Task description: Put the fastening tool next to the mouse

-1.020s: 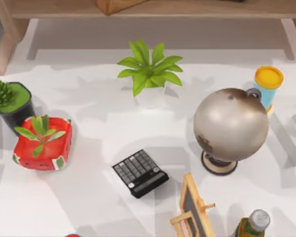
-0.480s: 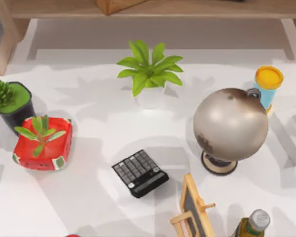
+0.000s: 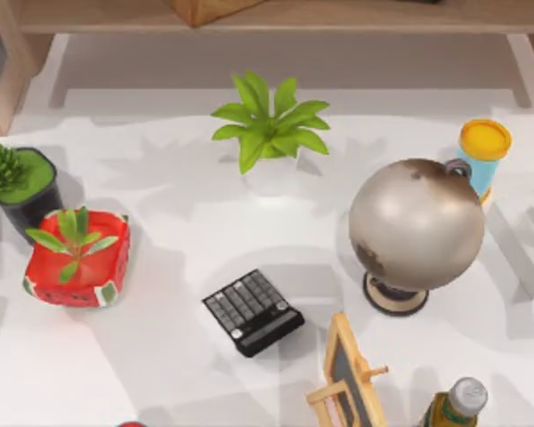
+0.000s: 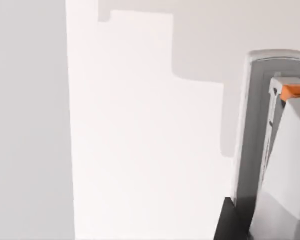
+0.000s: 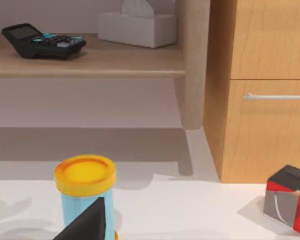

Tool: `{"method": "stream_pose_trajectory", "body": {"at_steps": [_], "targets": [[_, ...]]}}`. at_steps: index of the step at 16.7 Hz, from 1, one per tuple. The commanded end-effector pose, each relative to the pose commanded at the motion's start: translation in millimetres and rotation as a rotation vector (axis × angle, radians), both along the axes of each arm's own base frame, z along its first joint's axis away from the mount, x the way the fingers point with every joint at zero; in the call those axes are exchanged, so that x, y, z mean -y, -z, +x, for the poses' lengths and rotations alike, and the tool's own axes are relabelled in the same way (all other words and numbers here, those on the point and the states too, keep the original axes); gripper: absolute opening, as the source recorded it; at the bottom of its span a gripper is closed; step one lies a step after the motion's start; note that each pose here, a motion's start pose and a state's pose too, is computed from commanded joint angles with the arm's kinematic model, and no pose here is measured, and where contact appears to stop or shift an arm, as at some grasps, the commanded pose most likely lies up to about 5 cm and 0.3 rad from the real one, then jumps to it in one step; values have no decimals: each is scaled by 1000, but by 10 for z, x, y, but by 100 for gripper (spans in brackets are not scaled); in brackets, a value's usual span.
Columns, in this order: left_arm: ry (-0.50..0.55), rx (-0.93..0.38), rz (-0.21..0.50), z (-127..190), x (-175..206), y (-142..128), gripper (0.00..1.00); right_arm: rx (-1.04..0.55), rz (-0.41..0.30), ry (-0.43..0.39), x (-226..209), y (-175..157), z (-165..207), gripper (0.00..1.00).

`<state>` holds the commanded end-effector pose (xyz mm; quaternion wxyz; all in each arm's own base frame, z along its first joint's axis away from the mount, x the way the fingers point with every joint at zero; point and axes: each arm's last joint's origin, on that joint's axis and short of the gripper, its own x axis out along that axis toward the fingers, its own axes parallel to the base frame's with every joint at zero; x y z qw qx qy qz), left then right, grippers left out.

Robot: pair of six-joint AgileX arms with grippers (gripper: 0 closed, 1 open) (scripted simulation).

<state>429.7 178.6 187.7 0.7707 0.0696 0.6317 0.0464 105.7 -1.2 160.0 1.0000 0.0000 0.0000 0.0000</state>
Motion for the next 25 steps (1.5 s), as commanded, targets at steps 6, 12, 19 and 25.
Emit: {"method": "stream_pose_trajectory", "body": {"at_steps": [6, 12, 19, 25], "targets": [[-7, 34, 14, 44, 17, 7, 0, 0, 0, 0, 0, 0, 0, 100], [-9, -92, -102, -150, 32, 238, 0, 0, 0, 0, 0, 0, 0, 100], [-14, -201, -167, -293, 9, 518, 0, 0, 0, 0, 0, 0, 0, 100], [-14, -201, -167, -293, 9, 518, 23, 0, 0, 0, 0, 0, 0, 100]]}}
